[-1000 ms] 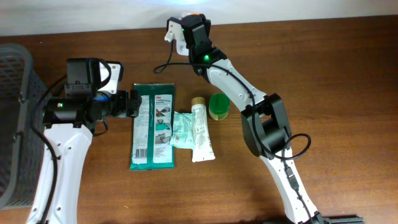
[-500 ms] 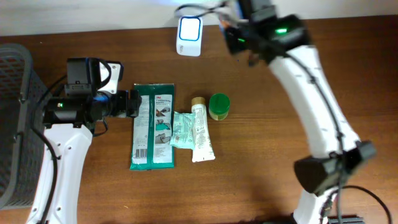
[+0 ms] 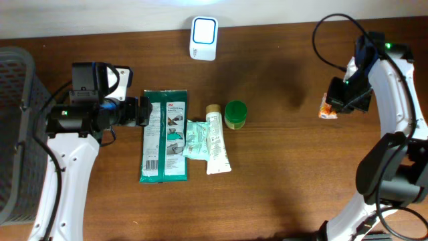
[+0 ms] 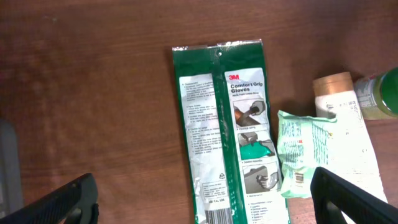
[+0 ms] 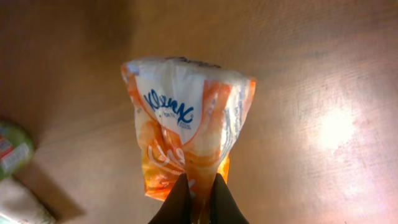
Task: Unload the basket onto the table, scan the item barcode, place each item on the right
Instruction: 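Lower the Kleenex pack onto the table's right side and release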
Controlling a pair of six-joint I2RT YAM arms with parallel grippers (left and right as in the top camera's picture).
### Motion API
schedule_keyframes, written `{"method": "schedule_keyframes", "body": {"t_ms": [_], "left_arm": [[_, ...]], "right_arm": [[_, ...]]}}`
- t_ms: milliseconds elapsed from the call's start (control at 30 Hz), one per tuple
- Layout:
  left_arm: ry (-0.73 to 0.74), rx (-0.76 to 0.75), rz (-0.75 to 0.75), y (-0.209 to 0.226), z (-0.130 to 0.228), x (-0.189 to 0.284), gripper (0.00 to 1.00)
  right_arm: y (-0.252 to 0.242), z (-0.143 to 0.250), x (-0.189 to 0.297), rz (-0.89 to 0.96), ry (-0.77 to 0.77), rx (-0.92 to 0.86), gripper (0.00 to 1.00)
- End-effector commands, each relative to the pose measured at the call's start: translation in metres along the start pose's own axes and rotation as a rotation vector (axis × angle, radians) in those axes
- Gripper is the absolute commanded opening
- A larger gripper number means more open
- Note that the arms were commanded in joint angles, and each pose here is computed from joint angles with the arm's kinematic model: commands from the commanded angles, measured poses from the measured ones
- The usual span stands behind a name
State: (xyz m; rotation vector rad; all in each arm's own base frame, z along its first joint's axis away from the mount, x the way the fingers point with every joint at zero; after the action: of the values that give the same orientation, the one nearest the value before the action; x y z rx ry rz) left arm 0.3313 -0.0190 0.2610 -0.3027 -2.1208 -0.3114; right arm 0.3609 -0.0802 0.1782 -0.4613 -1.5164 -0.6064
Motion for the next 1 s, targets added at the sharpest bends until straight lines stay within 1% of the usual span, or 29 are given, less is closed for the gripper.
{"method": "schedule_keyframes", "body": {"t_ms": [0, 67, 267, 367, 533, 567, 600, 633, 667, 700, 800, 900, 967], "left_arm": [[-0.005, -0.015, -0.004, 0.002, -0.001, 0.001, 0.99], [-0.005, -0.015, -0.004, 0.002, -0.001, 0.001, 0.99], [-0.005, -0.015, -0.004, 0.002, -0.001, 0.001, 0.99], [-0.005, -0.015, -0.004, 0.002, -0.001, 0.001, 0.99], [-0.005, -0.015, -0.004, 0.002, -0.001, 0.001, 0.99], [-0.005, -0.015, -0.004, 0.002, -0.001, 0.001, 0.99], [-0.005, -0.015, -0.004, 0.002, -0.001, 0.001, 0.99], [-0.005, -0.015, -0.004, 0.002, -0.001, 0.001, 0.99], [-0.005, -0.015, -0.004, 0.002, -0.001, 0.001, 0.99], [-0.005, -0.015, -0.004, 0.002, -0.001, 0.001, 0.99], [-0.005, -0.015, -0.004, 0.002, -0.001, 0.001, 0.99], [-0.005, -0.015, -0.004, 0.002, -0.001, 0.001, 0.99], [-0.005, -0.015, -0.004, 0.002, -0.001, 0.001, 0.99]], "right_arm": [[-0.019, -0.007, -0.022, -0.014, -0.012, -0.072, 0.04], [-0.025, -0.012, -0.031, -0.026, -0.028, -0.136, 0.04], [-0.024, -0.012, -0.034, -0.029, -0.028, -0.134, 0.04], [-0.018, -0.011, -0.034, -0.083, -0.016, -0.131, 0.04], [-0.018, -0.011, -0.034, -0.084, -0.012, -0.131, 0.05], [-0.018, -0.011, -0.034, -0.084, -0.012, -0.130, 0.10], [-0.018, -0.011, -0.034, -0.084, -0.011, -0.130, 0.20], [-0.018, -0.010, -0.034, -0.082, -0.007, -0.132, 0.25], [-0.018, -0.009, -0.035, -0.079, -0.001, -0.132, 0.35], [-0.019, -0.007, -0.035, -0.076, 0.007, -0.133, 0.41], [-0.021, -0.003, -0.035, -0.066, 0.029, -0.119, 0.44], [-0.010, 0.005, -0.033, -0.163, 0.080, 0.029, 0.45], [0.000, 0.019, -0.027, -0.174, 0.129, 0.159, 0.45]]}}
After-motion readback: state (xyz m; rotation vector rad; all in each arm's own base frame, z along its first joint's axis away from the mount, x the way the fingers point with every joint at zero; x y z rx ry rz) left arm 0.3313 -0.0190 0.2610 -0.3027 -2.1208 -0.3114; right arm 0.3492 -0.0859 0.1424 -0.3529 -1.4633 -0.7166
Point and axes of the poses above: each gripper's point midway between its finger pads, its own x axis back along the fingers, its own y axis along the line the jaws close on, z = x × y, the point moved 6 cm from there along x, back along the fingers, and after that the axes turned 13 degrees about -x, right-handed, at the moved point
